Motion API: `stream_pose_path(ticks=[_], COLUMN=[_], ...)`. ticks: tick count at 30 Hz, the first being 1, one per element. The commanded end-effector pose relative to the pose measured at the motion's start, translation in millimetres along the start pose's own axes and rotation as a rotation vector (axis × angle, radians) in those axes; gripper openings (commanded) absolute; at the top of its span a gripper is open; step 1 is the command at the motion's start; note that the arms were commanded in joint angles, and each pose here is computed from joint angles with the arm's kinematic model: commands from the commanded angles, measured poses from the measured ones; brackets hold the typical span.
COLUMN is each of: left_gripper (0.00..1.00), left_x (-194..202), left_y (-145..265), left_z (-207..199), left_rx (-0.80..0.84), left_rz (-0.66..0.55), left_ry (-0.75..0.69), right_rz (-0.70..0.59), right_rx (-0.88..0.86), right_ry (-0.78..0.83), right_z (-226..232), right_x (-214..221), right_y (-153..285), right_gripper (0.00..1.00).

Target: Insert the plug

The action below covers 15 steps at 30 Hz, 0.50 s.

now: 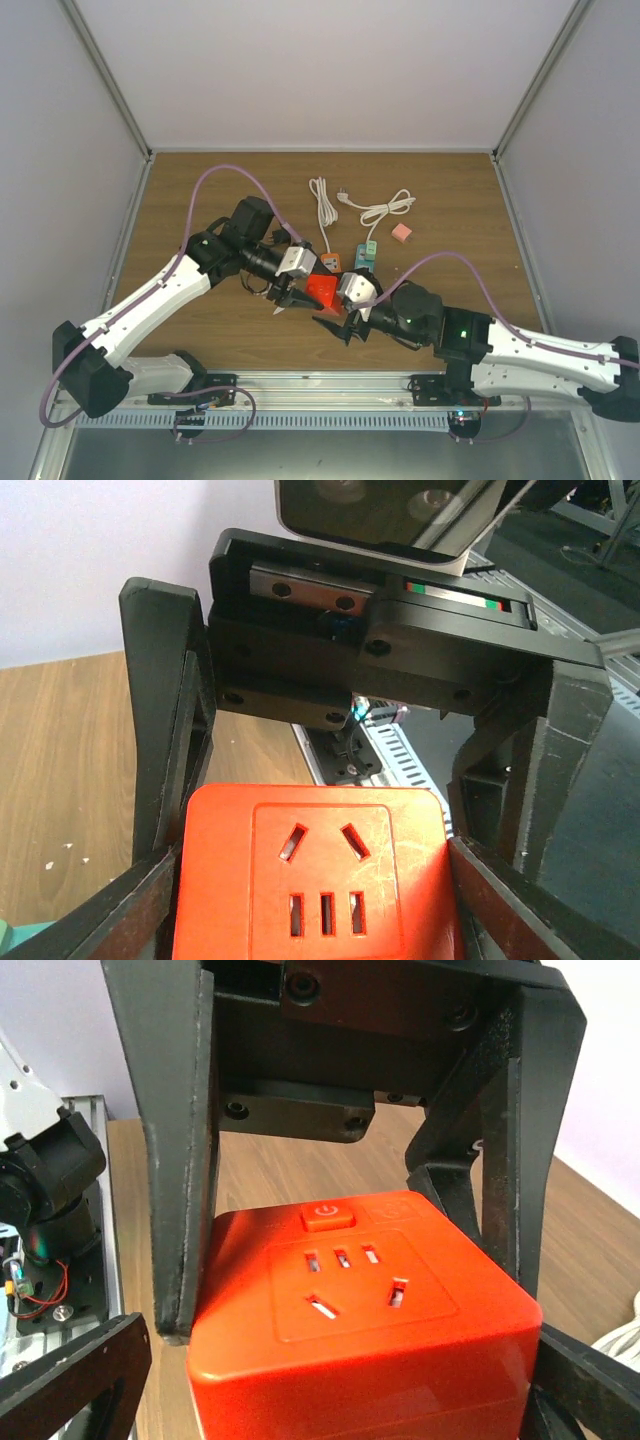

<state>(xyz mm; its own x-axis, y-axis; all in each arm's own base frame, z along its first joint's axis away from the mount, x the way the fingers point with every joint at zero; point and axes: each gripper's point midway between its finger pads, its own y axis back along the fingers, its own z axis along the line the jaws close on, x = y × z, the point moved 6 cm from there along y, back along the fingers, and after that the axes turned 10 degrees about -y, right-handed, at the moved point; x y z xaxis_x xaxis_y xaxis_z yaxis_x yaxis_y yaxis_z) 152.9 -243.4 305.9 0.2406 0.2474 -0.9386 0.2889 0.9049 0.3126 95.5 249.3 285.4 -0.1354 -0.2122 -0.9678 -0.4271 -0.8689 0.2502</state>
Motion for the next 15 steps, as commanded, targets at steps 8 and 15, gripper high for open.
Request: stream_pose_path(ticks=[8, 15], left_gripper=[0.08, 0.2], left_x=[-9.7, -11.3], left_y=[0.4, 1.7], left_z=[-1.0, 2.6], left_rx=[0.007, -0.026], left_rz=[-0.03, -0.019], left_ry=[-0.051, -0.046], right_rz=[-0.023, -0.001], right_rx=[-0.055, -0.038], right_ry=[0.007, -0.003], right_z=[6.2, 4.5], right_x=[-10.8, -6.7], right_y=[4.8, 0.2], right_gripper=[0.75, 0.23])
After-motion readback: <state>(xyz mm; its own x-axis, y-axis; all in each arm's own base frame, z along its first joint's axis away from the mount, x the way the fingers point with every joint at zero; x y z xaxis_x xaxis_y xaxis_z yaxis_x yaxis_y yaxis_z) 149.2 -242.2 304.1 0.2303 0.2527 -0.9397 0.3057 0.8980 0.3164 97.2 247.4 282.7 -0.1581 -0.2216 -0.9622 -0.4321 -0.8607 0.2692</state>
